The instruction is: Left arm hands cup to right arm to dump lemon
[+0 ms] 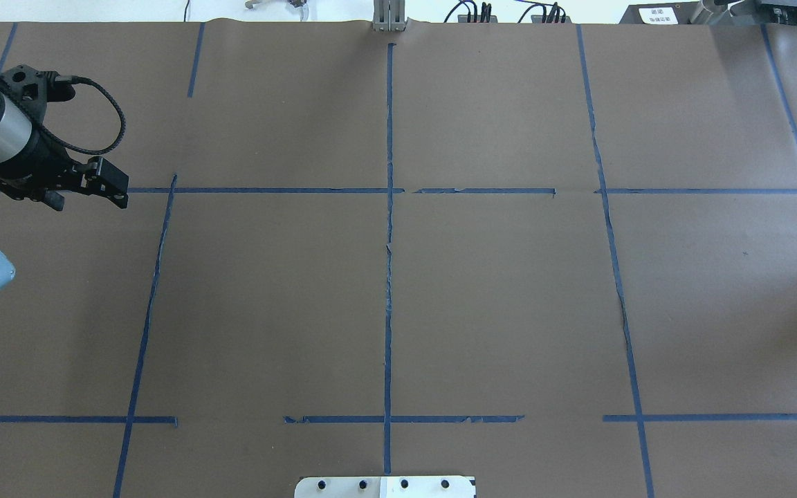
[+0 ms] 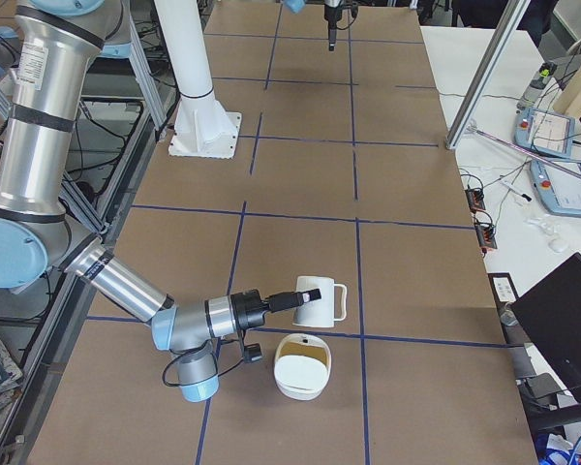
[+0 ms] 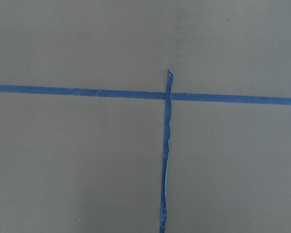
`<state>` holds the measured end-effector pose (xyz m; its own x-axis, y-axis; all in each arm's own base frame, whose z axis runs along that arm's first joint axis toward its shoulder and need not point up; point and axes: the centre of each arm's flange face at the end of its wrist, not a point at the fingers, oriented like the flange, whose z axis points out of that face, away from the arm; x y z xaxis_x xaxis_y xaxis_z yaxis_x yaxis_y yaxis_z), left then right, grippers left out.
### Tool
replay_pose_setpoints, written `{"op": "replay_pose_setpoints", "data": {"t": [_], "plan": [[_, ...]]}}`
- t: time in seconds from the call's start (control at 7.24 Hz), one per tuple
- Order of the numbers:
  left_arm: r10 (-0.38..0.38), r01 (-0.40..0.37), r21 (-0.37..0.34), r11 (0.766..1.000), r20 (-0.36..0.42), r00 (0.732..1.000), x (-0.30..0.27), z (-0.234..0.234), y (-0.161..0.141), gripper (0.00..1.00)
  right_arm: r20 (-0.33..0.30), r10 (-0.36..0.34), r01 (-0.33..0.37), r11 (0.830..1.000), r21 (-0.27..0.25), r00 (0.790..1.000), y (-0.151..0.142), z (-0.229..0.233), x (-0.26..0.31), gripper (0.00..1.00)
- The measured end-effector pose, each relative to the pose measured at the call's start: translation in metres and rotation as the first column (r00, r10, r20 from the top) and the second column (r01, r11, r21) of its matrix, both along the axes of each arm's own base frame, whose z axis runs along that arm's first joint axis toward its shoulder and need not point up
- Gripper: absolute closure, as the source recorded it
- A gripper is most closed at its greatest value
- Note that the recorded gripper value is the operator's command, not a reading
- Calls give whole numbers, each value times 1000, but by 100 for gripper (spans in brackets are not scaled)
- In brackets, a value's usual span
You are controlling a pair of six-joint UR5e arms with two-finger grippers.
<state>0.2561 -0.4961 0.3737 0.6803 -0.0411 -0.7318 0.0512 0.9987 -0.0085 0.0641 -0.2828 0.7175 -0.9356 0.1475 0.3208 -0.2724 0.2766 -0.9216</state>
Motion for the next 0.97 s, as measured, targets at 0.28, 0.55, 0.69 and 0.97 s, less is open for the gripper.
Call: {"op": "replay_pose_setpoints", "data": {"t": [0.28,0.55,0.69,0.97], "plan": [[1,-1,2,1000,-2,1000,1,-2,-1,0,108,-12,13,1000,-8,994,4,0,2,78],[1,-1,3,1000,-2,1000,1,-3,-1,0,178,-14,16,1000,-11,984,7,0,5,79],[1,-1,2,1000,-2,1000,1,-3,-1,0,207,-14,16,1000,-9,978,9,0,6,79],[1,-1,1,1000,-1,1000,1,-3,-1,0,240,-16,19,1000,-10,971,12,0,7,79]]}}
